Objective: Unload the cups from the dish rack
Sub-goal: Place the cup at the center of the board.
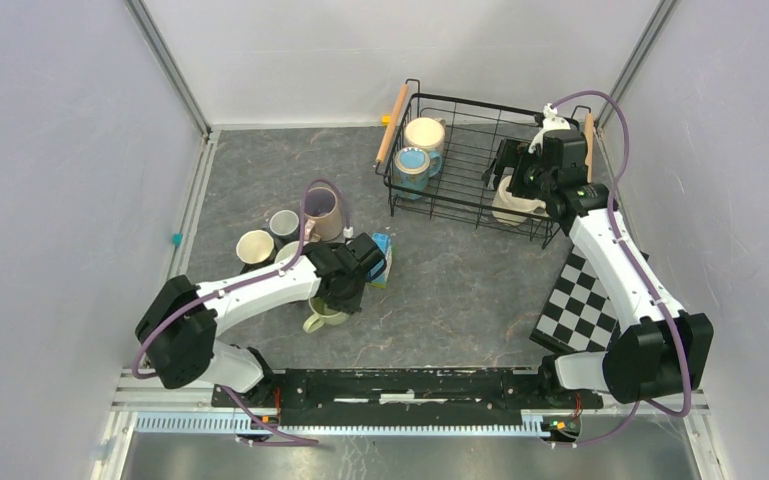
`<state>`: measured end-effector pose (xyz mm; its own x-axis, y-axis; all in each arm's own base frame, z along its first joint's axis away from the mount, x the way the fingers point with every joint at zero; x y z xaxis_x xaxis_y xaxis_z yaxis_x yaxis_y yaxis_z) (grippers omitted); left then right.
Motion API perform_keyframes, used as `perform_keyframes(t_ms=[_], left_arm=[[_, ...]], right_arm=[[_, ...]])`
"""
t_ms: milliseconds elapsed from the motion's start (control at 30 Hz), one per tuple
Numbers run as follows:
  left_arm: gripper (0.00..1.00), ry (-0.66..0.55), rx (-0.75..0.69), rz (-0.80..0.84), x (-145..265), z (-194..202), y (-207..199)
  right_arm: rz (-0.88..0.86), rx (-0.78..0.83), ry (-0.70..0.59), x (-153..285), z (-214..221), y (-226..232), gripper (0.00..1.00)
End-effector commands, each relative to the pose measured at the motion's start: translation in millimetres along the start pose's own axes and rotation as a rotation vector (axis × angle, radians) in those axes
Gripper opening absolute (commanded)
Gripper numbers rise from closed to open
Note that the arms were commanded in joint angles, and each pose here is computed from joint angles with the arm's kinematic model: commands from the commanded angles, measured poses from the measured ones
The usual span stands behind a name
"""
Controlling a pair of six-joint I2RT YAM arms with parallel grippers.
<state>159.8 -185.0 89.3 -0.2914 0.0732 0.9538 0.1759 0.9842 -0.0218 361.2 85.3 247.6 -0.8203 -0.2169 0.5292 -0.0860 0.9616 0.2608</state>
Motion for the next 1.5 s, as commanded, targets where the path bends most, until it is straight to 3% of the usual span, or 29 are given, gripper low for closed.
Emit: perform_keyframes(t_ms=[0,133,467,1067,1300,1467], left_arm=[[0.02,-0.021,0.034,0.011,-7.2,-4.7,-2.7],[0.06,-0.02,0.037,0.0,-10.1,-4.1,-0.3],[0.29,-0.029,0.036,-0.01,-4.8,-3.4,4.7],[0.68,-0.146,0.041,0.035,49.9,-25.7,7.9],[1.0,-0.227,0.035,0.088,85.1,-40.8,6.4],[1.0,-0.296,0.03,0.136,112.8,-53.8,4.3]], right_arm=[[-0.026,0.011,-0.022,-2.6,-5.1,4.3,0.98],[-0.031,0.012,-0.019,-3.3,-4.0,4.9,0.98],[-0.037,0.016,-0.016,-5.2,-1.5,7.2,0.98],[-0.053,0.057,-0.002,-12.3,-0.8,30.3,0.98],[-0.07,0.109,-0.001,-17.8,-10.4,43.2,0.98],[-0.014,0.158,0.01,-26.3,-24.6,39.0,0.98]])
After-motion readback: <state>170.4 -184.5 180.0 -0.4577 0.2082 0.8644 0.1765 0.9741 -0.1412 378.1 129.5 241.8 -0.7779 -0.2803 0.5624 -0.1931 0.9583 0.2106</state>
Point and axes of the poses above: each gripper's point midway between its finger pads, its own x axis back along the fingers, its own y axis along the line the jaws close on, z = x × y, the point moved 3 cm from there along x, back along the fingers, and after that the axes turned 5 degrees about x, right-handed, at the moved point
